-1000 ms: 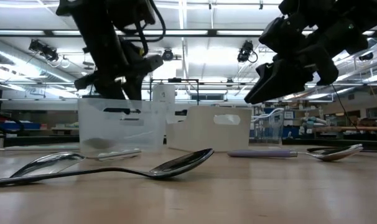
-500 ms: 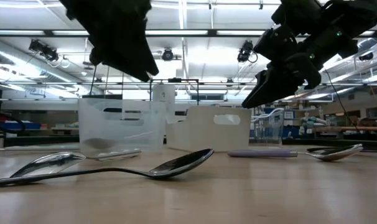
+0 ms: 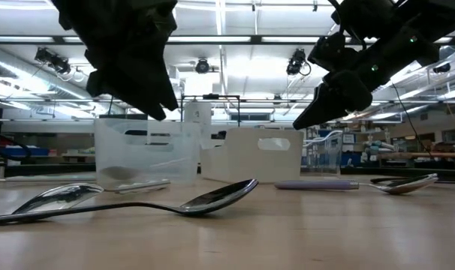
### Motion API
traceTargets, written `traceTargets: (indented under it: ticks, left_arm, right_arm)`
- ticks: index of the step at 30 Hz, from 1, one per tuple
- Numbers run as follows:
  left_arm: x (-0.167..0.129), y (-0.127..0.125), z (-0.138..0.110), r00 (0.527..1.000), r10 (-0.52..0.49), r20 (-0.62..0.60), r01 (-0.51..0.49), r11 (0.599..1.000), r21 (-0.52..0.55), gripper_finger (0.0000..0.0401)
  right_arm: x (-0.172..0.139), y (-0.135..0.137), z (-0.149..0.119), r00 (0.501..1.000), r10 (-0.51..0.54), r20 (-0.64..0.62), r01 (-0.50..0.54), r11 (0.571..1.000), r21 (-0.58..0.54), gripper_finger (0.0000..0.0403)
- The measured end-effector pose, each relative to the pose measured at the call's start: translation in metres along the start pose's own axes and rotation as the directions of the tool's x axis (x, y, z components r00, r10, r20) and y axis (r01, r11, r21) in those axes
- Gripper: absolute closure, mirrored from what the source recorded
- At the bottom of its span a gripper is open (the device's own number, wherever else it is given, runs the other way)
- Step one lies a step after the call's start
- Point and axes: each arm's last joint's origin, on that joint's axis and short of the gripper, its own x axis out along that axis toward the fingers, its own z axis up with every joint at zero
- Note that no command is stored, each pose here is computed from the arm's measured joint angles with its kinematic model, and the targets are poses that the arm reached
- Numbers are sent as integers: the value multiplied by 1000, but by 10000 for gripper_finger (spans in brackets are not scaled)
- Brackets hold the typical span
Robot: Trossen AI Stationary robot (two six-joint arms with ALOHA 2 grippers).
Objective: Sort silverware by color (type)
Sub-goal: Put the white-green patterned spoon into the bottom transparent bin
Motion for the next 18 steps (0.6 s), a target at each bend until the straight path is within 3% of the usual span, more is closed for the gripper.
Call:
traceTargets:
  ticks: [10,16,18]
  left_arm:
    - [3,-15,-6,999,-21,-29,19,998,-55,232]
    - [6,-33,-3,992,79,-97,-80,997,-8,232]
    - [8,-38,-2,990,85,-110,-90,995,-36,232]
  right_arm:
    - [0,0,1,1000,-2,7,2,1000,-20,273]
    - [0,-1,2,1000,1,18,-1,1000,-16,273]
    - [0,0,2,1000,2,19,-2,1000,-19,273]
